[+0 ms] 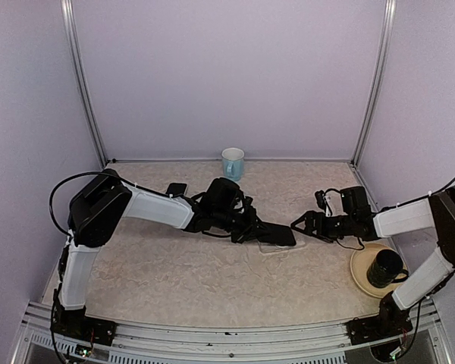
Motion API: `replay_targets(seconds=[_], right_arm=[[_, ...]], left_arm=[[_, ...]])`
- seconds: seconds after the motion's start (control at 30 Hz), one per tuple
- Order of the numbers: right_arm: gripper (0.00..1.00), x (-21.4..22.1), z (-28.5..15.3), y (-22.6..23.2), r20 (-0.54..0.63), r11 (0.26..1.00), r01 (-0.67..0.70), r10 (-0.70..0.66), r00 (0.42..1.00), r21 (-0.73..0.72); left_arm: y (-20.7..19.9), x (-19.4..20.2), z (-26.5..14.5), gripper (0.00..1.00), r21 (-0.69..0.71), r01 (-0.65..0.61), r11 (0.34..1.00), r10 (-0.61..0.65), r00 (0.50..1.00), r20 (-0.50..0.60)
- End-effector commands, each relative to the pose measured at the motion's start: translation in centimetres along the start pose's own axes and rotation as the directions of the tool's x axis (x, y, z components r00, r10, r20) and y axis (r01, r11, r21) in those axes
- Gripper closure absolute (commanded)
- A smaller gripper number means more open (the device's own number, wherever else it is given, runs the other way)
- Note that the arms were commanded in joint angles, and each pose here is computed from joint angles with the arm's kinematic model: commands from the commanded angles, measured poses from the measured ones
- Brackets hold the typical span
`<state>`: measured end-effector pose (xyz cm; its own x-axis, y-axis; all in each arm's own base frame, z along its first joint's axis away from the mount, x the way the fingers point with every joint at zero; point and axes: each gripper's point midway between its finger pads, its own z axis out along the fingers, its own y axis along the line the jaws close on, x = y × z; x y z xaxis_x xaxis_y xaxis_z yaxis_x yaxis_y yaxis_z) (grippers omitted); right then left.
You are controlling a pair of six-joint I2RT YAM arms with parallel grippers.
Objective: Put the phone into the phone case
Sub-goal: Install the phone into the phone case.
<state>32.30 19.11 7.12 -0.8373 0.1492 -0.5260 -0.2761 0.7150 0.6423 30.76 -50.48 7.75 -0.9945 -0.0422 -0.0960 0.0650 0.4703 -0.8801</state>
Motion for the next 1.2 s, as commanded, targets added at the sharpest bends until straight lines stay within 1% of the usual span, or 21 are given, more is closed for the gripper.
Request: replay_targets(seconds=[0.0,0.6,1.03,1.17], right_arm=[[0.01,-0.1,0.4,-0.9,0.005,1.000,-0.006,0.006,1.000,0.008],[0.00,0.5,1.4,-1.0,-0.027,1.000,-0.015,0.015,1.000,-0.027],[0.00,1.0,2.0,-0.7,-0.045,0.997,-0.040,0.037,0.998,-0.073],[0.00,1.3,2.0,-0.6,-0.047,0.995,-0.051,0.047,0.998,-0.085]], left_arm=[[-3.1,-1.0,0.0,1.00,0.107,-0.037,0.994,0.036,0.999,0.009],[-2.1,-0.4,1.3,1.00,0.109,-0.006,0.994,0.010,0.999,-0.033],[-1.8,-0.4,1.7,1.00,0.118,0.026,0.993,-0.021,0.999,-0.043],[-1.1,-0.3,1.9,1.00,0.106,0.043,0.993,-0.039,0.998,-0.040]])
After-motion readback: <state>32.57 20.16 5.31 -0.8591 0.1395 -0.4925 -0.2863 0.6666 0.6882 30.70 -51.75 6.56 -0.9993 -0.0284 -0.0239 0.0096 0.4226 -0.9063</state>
